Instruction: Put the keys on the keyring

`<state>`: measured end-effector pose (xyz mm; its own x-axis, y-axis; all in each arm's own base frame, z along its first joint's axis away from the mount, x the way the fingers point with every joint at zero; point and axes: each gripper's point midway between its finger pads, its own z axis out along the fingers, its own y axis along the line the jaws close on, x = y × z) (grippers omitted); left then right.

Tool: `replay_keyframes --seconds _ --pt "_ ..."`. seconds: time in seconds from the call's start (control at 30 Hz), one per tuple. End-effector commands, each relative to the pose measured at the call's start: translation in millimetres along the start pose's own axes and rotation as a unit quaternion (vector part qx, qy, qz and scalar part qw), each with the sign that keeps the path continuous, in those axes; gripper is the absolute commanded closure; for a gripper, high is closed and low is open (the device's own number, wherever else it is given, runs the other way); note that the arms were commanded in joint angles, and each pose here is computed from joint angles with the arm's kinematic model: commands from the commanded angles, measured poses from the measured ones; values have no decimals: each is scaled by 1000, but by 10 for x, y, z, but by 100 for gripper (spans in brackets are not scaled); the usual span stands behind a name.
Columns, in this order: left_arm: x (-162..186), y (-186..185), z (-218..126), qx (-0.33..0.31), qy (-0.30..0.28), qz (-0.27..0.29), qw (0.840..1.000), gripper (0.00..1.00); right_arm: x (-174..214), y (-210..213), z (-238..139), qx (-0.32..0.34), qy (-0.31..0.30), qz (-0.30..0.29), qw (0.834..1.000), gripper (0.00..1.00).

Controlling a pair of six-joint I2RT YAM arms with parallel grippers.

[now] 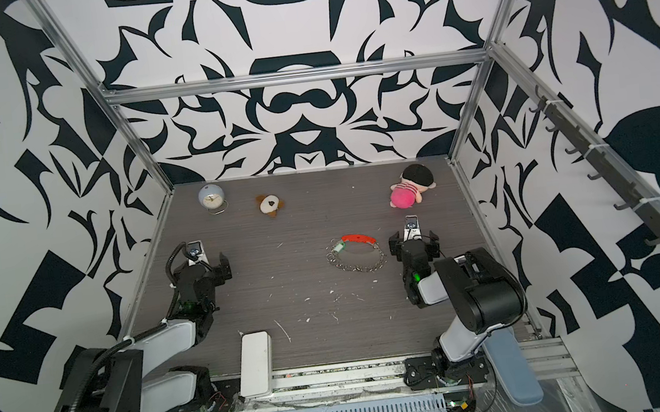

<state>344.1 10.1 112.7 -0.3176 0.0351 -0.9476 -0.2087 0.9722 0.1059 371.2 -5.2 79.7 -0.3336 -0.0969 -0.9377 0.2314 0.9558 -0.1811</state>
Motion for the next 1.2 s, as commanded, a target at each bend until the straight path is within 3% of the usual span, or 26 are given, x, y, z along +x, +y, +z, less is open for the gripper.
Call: replay_keyframes --seconds 0.0,0.1,0.3,0.37,0.43,1.17 --pt "-185 -36 91 14 -36 -24 999 0 -119 0 24 -1 -10 15 1000 0" --pt "-173 -29 161 12 -44 -13 999 1 -128 2 24 -2 -14 13 1000 0" --pt "-13 166 363 -11 -65 -49 997 1 -123 6 25 -3 -13 13 1000 0" --pt "73 97 412 6 -12 -46 999 1 -127 4 26 -2 -13 14 1000 0" --pt "59 75 518 13 5 -42 999 0 -126 3 26 -2 -13 13 1000 0" --pt "54 97 521 12 2 -45 999 1 -111 0 48 -12 -6 22 1000 0"
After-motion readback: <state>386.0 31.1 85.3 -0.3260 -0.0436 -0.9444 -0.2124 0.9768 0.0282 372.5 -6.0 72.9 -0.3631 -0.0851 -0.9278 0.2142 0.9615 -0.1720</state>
